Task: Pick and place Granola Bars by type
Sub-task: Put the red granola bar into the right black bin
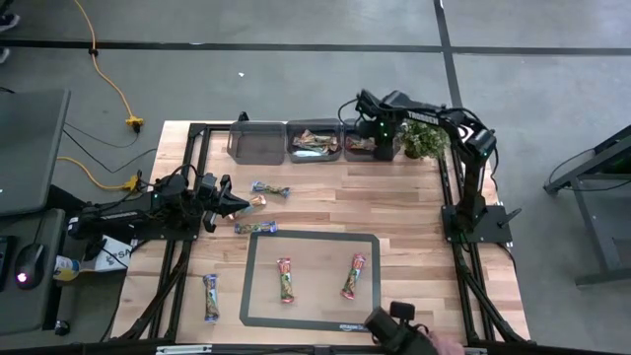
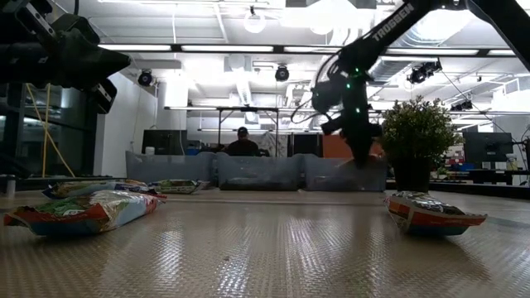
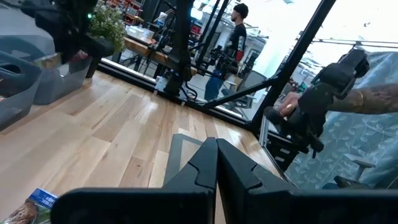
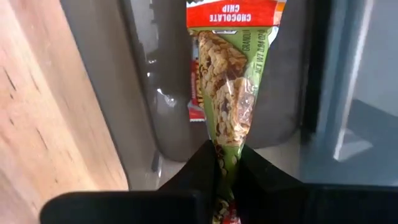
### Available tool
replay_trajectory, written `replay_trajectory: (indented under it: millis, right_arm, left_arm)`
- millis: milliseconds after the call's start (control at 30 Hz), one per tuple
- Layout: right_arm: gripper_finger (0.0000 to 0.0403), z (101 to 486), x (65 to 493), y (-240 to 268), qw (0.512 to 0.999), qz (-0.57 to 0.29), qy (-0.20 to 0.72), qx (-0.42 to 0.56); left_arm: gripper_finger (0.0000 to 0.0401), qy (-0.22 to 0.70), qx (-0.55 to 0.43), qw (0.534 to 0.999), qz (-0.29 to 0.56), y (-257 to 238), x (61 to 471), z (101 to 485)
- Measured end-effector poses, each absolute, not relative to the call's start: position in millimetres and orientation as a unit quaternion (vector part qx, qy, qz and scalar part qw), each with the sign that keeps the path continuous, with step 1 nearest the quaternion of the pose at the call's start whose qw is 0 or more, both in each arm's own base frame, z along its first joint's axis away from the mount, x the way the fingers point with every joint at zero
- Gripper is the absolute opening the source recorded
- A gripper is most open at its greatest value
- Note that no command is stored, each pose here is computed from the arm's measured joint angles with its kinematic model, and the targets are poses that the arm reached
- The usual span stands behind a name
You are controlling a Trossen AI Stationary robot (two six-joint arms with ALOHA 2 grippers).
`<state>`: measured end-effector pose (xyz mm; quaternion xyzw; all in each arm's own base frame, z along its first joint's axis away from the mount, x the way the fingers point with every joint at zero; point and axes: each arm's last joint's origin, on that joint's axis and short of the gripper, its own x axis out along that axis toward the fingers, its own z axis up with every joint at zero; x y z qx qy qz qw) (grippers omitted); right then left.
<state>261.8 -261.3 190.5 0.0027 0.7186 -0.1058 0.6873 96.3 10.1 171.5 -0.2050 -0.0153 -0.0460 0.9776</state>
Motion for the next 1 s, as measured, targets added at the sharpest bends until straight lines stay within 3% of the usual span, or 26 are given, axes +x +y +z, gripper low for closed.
replay_trajectory:
  millis: [433,1000]
  right_arm:
    - [0.0032,182.7,277.9,-253.3,0.734,-0.081,0.674,-0.009]
    - [0.0149,189.5,284.4,-255.4,0.732,-0.111,0.672,-0.035]
  left_arm:
    - [0.0001,-0.015,-0.205,0.977,-0.048,10.0,96.3,171.5]
    - [0.0001,-0.015,-0.205,0.977,-0.047,10.0,96.3,171.5]
